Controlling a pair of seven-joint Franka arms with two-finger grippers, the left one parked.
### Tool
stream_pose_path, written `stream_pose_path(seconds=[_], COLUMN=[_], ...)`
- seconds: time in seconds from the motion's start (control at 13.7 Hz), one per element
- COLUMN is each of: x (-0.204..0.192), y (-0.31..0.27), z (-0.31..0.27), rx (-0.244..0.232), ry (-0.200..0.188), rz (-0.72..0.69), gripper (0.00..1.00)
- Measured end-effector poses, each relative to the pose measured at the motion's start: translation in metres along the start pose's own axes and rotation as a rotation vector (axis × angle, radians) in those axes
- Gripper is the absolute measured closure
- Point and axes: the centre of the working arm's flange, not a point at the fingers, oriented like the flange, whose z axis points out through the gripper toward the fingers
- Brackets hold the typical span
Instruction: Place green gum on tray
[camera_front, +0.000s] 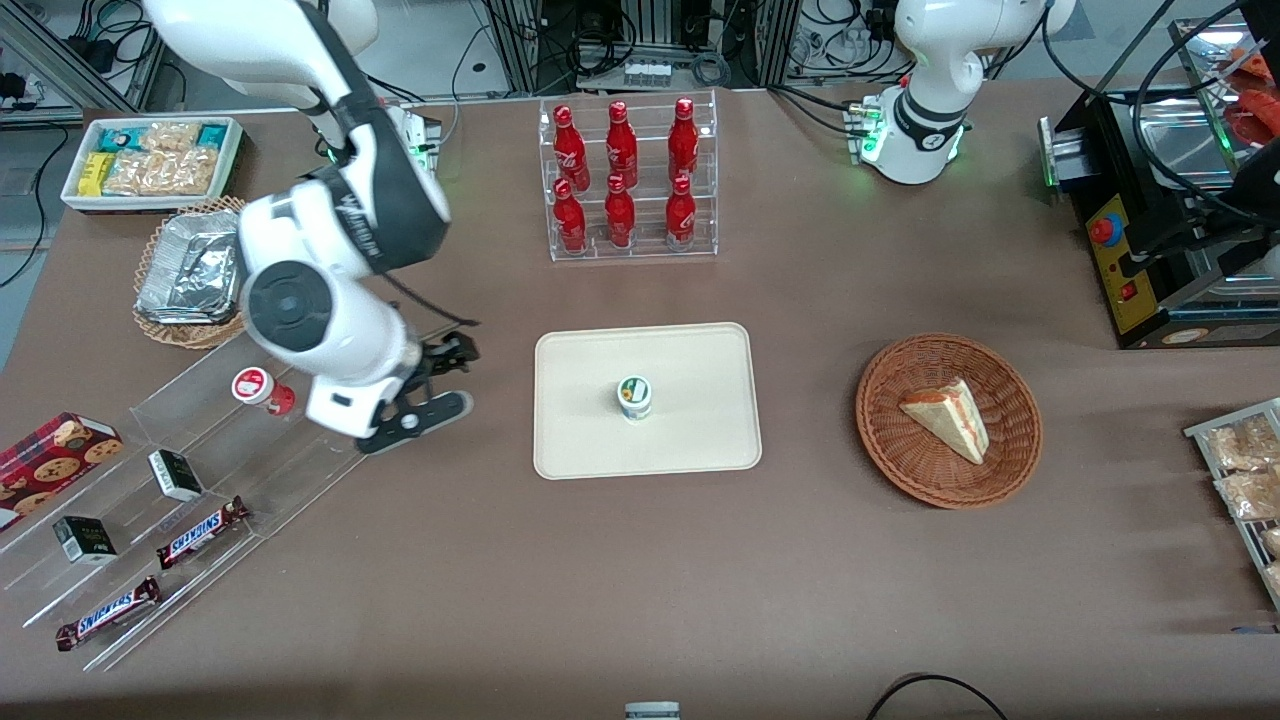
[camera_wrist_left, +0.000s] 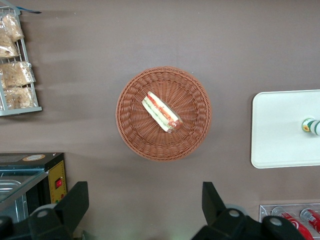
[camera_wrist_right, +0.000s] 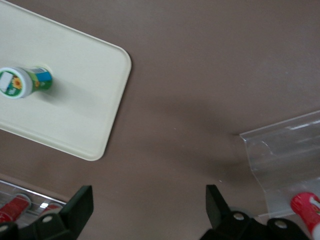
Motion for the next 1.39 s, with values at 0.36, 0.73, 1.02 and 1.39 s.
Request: stream_pose_path(seconds=[0.36, 0.73, 1.02, 1.39], x=[-0.032, -0.067, -0.11, -0.15], y=[0.114, 0.181, 0.184, 0.206], z=[-0.034, -0.036, -0.056, -0.077], rx=[0.037, 0.028, 0.006, 0.016], ry=[0.043, 0.033, 0.04, 0.057], rz=[0.147, 0.232, 0.25, 0.309], gripper=[0.0, 0.0, 0.0, 0.0])
